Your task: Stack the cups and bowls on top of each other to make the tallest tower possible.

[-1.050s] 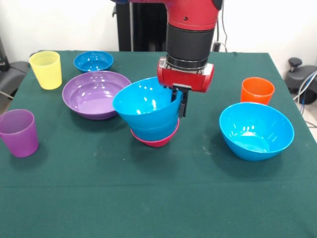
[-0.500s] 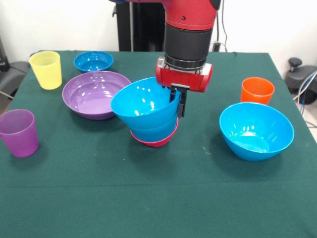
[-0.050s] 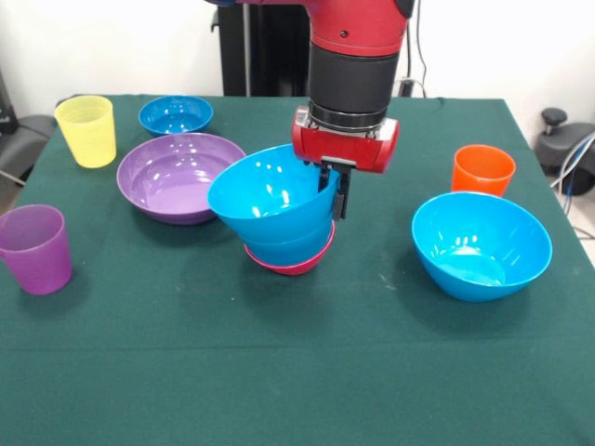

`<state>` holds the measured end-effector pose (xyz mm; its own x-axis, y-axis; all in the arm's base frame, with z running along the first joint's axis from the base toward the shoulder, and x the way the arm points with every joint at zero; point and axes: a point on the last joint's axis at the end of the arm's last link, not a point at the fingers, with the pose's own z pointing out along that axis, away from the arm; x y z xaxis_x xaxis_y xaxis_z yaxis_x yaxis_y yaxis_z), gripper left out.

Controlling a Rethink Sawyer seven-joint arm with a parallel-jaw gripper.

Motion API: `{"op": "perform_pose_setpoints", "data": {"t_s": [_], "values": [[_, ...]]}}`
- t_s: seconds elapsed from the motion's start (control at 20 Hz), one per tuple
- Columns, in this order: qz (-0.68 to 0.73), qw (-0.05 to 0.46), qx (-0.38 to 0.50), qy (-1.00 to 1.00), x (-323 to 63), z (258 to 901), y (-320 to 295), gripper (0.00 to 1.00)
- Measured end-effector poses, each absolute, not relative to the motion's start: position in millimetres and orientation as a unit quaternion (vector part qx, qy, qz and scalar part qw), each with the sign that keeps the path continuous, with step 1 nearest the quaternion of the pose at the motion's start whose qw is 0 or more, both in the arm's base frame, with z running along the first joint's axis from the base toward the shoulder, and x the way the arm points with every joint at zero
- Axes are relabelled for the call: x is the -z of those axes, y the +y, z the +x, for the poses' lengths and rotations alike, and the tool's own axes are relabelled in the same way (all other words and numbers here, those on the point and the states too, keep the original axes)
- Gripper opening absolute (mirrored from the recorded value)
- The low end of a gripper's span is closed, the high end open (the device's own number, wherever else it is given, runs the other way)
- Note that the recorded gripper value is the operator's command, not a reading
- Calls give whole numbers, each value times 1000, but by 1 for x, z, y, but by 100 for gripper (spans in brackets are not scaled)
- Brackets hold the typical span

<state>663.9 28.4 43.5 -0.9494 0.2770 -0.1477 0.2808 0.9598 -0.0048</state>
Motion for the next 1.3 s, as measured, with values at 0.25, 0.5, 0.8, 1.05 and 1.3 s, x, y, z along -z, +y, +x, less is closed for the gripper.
{"op": "perform_pose_setpoints", "data": {"t_s": [0.25,0.5,0.8,1.05,1.3], "values": [[141,72,13,987,-44,663,29,0],[140,71,13,987,-44,662,29,0],[139,70,13,988,-43,660,30,0],[138,69,13,988,-42,658,31,100],[135,65,12,989,-39,656,35,100]]}}
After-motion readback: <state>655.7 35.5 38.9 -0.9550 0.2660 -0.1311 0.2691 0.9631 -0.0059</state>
